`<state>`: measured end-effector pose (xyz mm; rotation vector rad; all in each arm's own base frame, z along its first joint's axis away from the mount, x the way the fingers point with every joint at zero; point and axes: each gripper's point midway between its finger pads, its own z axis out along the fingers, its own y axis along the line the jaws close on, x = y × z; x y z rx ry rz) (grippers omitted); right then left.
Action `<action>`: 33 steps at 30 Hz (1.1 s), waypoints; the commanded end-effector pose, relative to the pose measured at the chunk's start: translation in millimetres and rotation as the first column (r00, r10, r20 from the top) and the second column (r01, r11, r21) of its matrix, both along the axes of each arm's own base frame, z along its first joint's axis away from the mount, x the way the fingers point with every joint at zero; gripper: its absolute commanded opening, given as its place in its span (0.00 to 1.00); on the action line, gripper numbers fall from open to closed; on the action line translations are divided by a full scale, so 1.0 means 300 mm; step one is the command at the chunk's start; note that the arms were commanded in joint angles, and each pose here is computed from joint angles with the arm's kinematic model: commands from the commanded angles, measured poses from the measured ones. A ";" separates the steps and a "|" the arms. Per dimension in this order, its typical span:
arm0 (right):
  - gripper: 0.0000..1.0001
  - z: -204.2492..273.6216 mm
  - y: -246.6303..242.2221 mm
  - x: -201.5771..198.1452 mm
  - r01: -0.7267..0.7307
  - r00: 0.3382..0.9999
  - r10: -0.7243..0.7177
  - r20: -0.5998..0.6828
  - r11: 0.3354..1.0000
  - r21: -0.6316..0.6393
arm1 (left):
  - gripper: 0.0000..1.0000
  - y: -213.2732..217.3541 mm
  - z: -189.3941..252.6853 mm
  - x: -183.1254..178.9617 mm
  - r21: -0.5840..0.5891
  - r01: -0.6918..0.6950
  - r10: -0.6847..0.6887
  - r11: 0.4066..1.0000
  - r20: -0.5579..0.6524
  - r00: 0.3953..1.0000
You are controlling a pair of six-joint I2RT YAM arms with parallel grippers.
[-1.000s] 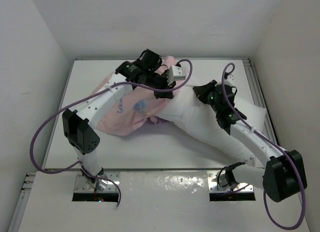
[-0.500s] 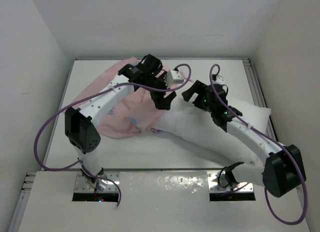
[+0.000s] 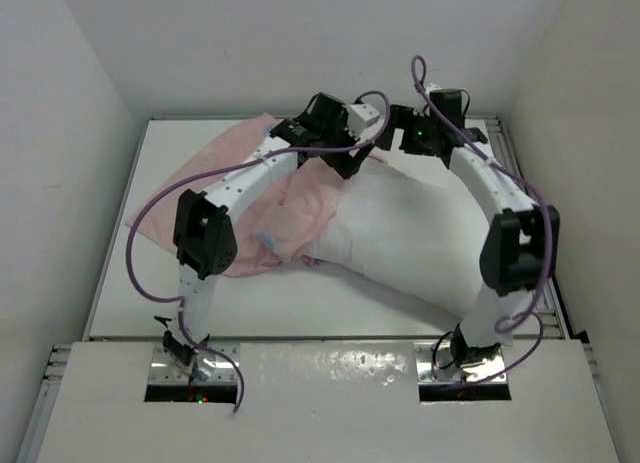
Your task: Put the pillow into the pillowcase
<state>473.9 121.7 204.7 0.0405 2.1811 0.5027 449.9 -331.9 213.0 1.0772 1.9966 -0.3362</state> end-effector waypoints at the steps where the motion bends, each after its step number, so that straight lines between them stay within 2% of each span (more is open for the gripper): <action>1: 0.99 -0.196 0.036 0.030 -0.176 0.974 0.169 -0.151 0.984 -0.031 | 0.81 -0.042 -0.037 0.047 -0.039 -0.041 0.040 0.998 -0.021 0.999; 5: 0.99 -0.329 0.109 0.008 -0.319 0.914 0.331 -0.233 0.944 0.089 | 0.69 -0.064 -0.120 0.016 -0.041 -0.006 0.001 0.999 -0.105 0.994; 8: 0.99 -0.396 0.144 -0.041 -0.369 0.889 0.390 -0.242 0.920 0.128 | 0.52 -0.083 -0.138 -0.020 -0.067 0.043 -0.053 0.997 -0.147 0.988; 9: 0.98 -0.398 0.156 -0.060 -0.386 0.880 0.413 -0.234 0.910 0.152 | 0.34 -0.086 -0.139 -0.028 -0.071 0.050 -0.060 0.996 -0.156 0.986; 10: 0.89 -0.424 0.161 -0.099 -0.389 0.870 0.423 -0.253 0.905 0.173 | 0.22 -0.085 -0.144 -0.030 -0.069 0.049 -0.060 0.996 -0.160 0.985; 11: 0.81 -0.389 0.171 -0.107 -0.404 0.872 0.437 -0.220 0.897 0.179 | 0.03 -0.082 -0.142 -0.026 -0.069 0.044 -0.054 0.997 -0.159 0.986; 12: 0.72 -0.372 0.183 -0.128 -0.418 0.867 0.454 -0.205 0.887 0.194 | 0.00 -0.079 -0.126 -0.021 -0.075 0.039 -0.050 0.996 -0.154 0.987; 13: 0.54 -0.392 0.181 -0.171 -0.407 0.866 0.448 -0.224 0.890 0.207 | 0.00 -0.075 -0.111 -0.015 -0.081 0.036 -0.048 0.996 -0.150 0.988; 15: 0.27 -0.338 0.190 -0.209 -0.397 0.885 0.433 -0.168 0.893 0.211 | 0.00 -0.076 -0.059 -0.008 -0.100 0.043 -0.055 0.994 -0.121 0.991; 16: 0.05 -0.322 0.190 -0.223 -0.386 0.895 0.420 -0.151 0.898 0.212 | 0.00 -0.075 -0.030 -0.005 -0.109 0.046 -0.057 0.993 -0.104 0.993; 17: 0.00 -0.284 0.196 -0.211 -0.387 0.908 0.410 -0.090 0.900 0.199 | 0.00 -0.079 -0.014 -0.004 -0.114 0.051 -0.061 0.992 -0.093 0.994; 21: 0.00 -0.153 0.240 -0.304 -0.381 0.924 0.379 0.043 0.912 0.151 | 0.00 -0.091 0.113 -0.004 -0.154 0.062 -0.065 0.986 -0.015 0.998; 22: 0.00 -0.122 0.234 -0.286 -0.343 0.938 0.333 0.097 0.932 0.113 | 0.00 -0.097 0.142 -0.009 -0.167 0.072 -0.073 0.983 -0.001 0.997; 24: 0.00 -0.113 0.267 -0.335 -0.333 0.938 0.319 0.133 0.938 0.099 | 0.00 -0.104 0.199 -0.024 -0.188 0.086 -0.082 0.978 0.028 0.996; 26: 0.00 -0.011 0.271 -0.334 -0.286 0.929 0.257 0.267 0.955 0.078 | 0.00 -0.128 0.239 -0.056 -0.202 0.131 -0.123 0.971 0.051 0.991; 27: 0.00 -0.019 0.295 -0.359 -0.285 0.928 0.251 0.275 0.954 0.089 | 0.00 -0.147 0.276 -0.084 -0.208 0.162 -0.149 0.964 0.077 0.986; 29: 0.00 0.070 0.323 -0.362 -0.277 0.901 0.227 0.369 0.957 0.088 | 0.00 -0.171 0.327 -0.121 -0.237 0.218 -0.199 0.947 0.102 0.975; 31: 0.00 0.118 0.324 -0.349 -0.242 0.894 0.185 0.407 0.966 0.092 | 0.00 -0.211 0.353 -0.179 -0.263 0.294 -0.276 0.919 0.102 0.956; 33: 0.00 0.157 0.288 -0.315 -0.139 0.901 0.066 0.429 0.980 0.141 | 0.00 -0.233 0.369 -0.244 -0.266 0.365 -0.353 0.892 0.095 0.931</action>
